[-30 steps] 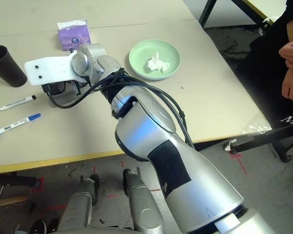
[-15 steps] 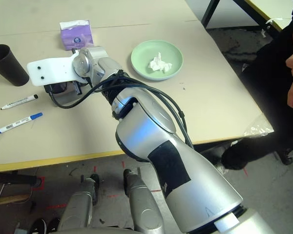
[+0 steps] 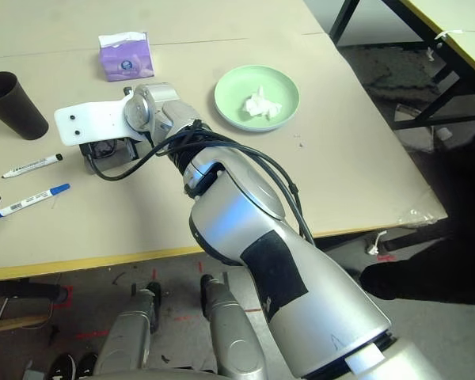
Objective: Organize and tidy the items on the table.
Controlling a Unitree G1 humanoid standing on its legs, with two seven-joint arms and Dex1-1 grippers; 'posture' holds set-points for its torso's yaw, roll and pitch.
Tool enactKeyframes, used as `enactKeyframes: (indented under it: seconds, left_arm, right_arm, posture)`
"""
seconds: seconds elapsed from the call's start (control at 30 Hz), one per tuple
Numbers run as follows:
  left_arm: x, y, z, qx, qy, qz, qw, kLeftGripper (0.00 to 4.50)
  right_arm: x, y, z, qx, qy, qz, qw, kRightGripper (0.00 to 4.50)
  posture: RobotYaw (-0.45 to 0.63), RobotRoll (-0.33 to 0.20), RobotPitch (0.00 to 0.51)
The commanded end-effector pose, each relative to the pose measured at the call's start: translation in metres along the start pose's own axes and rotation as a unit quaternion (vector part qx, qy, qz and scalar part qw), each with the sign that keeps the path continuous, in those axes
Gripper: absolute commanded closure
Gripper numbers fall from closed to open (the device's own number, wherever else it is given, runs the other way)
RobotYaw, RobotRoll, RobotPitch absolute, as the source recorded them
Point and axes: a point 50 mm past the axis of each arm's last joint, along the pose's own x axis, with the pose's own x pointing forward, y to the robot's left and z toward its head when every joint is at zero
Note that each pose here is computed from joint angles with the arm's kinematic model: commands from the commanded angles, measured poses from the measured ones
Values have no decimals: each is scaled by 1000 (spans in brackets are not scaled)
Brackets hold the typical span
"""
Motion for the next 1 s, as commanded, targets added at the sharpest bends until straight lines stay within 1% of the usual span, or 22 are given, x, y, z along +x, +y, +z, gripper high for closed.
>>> enactKeyframes:
  seconds: [0.03, 0.2, 0.37, 0.53, 0.7, 0.87, 1.0]
  left_arm:
    - [-10, -2, -6, -8, 1, 11, 1000, 0]
    - [-15, -5, -11, -13, -1, 13, 1000, 0]
    - [-19, -8, -16, -15, 0, 12, 1000, 0]
    - [-18, -8, -16, -14, 0, 8, 1000, 0]
    - [-16, -5, -16, -12, 1, 6, 1000, 0]
    - [-10, -3, -16, -8, -4, 6, 1000, 0]
    - [-6, -1, -15, -6, -8, 7, 1000, 0]
  right_arm:
    - [12, 15, 5, 3, 1, 41, 999, 4365]
    - [11, 11, 6, 26, 3, 22, 999, 4365]
    - [9, 5, 10, 71, -4, 4, 997, 4366]
    - [6, 2, 5, 90, 6, -5, 996, 4367]
    - [5, 1, 5, 85, 4, 8, 996, 4367]
    - [3, 5, 5, 73, -1, 49, 996, 4367]
    - [-1, 3, 7, 66, -12, 72, 995, 4367]
  posture:
    - [5, 0, 317]
    - [6, 0, 314]
    - [6, 0, 310]
    - [2, 0, 310]
    - [-9, 0, 307]
    - [-23, 0, 301]
    - [-33, 0, 297]
